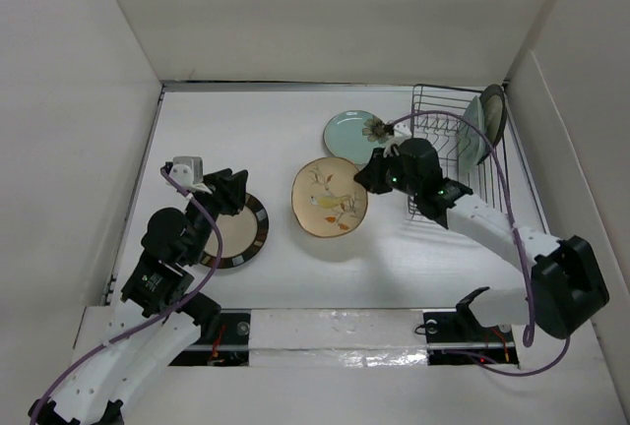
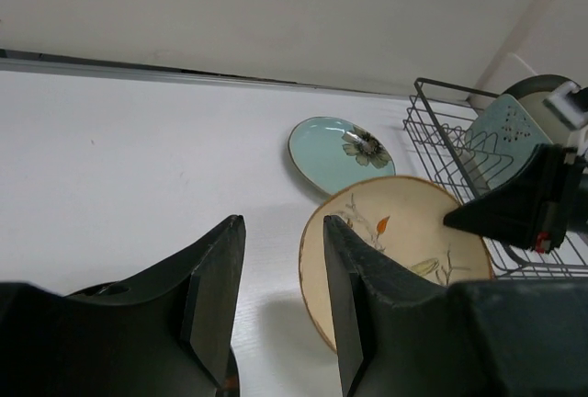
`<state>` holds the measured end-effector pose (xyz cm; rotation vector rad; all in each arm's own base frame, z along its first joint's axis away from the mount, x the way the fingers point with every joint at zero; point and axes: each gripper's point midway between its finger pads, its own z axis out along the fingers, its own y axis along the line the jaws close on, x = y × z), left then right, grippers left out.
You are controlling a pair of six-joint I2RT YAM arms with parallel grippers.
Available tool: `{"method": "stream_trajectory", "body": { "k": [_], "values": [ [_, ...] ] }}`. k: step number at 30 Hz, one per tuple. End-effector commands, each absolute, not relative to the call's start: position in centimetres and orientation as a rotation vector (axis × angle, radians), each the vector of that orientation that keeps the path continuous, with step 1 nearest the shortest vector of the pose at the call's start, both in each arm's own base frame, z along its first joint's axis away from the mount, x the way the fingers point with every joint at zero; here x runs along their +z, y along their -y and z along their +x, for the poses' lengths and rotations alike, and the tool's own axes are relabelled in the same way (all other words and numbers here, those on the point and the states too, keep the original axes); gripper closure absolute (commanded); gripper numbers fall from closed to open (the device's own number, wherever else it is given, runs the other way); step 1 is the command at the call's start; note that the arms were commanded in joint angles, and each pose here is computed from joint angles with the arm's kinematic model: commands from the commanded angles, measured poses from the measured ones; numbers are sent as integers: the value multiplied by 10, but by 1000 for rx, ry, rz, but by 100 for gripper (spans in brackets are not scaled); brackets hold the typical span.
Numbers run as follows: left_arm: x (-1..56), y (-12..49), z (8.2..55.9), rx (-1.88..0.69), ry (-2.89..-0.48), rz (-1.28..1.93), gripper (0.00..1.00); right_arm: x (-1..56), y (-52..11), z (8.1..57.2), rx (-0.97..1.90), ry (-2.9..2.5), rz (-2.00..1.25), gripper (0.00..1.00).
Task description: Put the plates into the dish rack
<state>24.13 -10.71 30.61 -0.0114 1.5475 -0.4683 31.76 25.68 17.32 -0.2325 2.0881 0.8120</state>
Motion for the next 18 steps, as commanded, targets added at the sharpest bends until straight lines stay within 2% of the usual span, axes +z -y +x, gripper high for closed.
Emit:
{"method": "stream_trajectory", "body": {
  "k": [1,4,6,7,10,12,18],
  "values": [
    [331,108,236,-514,-1463,-4,63,289,-238,352,822,-1765,-96,100],
    [331,110,233,-526,-1463,3,63,346,-193,369,702,-1636,25,100],
    [335,110,231,-541,-1446,5,63,372,-151,380,544,-1571,138,100],
    [337,110,229,-548,-1437,2,63,382,-115,385,378,-1521,276,100],
    [335,111,228,-554,-1444,8,62,398,-57,388,94,-1448,430,100],
    [337,111,227,-558,-1438,9,62,396,-37,396,-36,-1457,458,100],
    [335,110,227,-555,-1441,7,62,442,31,397,-441,-1325,553,100]
  ]
}}
